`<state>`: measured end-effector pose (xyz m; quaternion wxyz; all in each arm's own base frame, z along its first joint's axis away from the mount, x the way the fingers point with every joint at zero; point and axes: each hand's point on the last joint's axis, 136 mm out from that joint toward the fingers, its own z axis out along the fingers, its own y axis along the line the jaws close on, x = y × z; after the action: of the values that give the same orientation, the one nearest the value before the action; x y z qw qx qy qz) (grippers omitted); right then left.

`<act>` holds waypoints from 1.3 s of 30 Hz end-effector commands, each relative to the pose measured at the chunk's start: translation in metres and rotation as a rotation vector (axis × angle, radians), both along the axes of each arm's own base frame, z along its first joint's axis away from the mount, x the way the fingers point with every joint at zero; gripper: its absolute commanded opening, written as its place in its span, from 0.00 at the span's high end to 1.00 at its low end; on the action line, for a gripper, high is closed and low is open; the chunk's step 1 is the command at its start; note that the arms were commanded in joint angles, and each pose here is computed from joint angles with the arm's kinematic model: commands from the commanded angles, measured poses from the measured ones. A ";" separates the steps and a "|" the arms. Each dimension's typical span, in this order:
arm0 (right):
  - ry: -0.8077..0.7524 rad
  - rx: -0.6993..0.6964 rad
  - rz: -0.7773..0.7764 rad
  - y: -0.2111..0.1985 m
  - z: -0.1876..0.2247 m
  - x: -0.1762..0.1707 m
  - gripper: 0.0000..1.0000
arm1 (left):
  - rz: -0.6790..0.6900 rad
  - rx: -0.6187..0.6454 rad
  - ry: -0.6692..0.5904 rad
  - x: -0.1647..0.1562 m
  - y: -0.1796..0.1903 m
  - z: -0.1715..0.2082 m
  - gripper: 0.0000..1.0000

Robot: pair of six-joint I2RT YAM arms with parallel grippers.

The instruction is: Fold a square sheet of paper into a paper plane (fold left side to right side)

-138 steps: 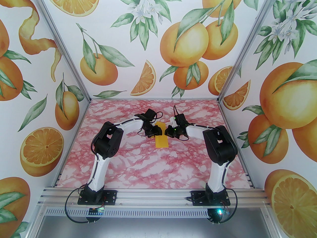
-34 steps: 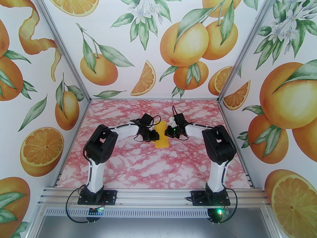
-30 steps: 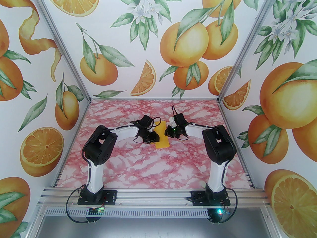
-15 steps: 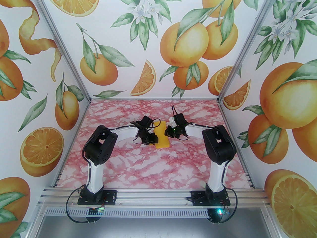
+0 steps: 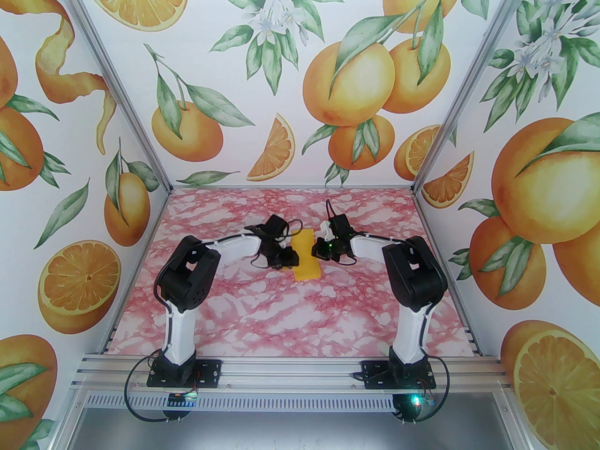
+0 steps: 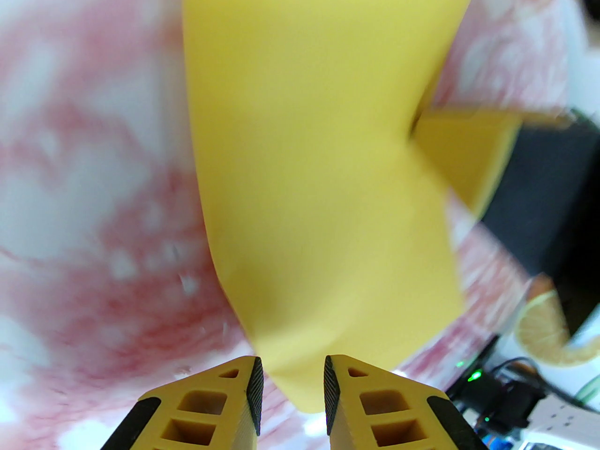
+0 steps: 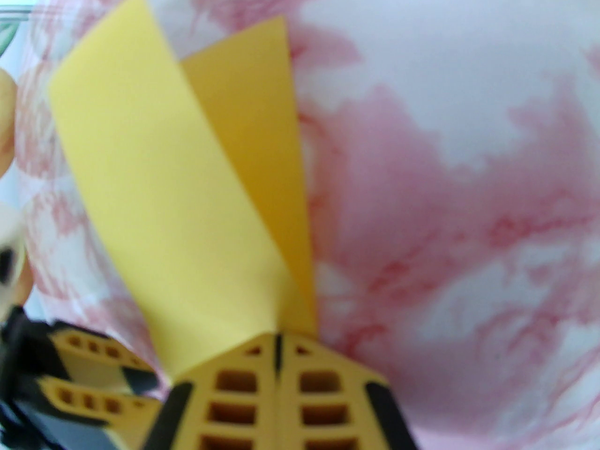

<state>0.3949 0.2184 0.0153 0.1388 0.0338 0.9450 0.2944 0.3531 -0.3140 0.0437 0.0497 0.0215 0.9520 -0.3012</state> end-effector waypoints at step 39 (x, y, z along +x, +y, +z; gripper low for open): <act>0.082 -0.089 -0.013 -0.012 -0.030 -0.015 1.00 | 0.044 0.011 -0.041 0.070 0.018 -0.046 0.71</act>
<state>0.3950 0.2186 0.0157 0.1386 0.0336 0.9450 0.2943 0.4346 -0.3070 0.0215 0.0961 0.0107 0.9413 -0.3235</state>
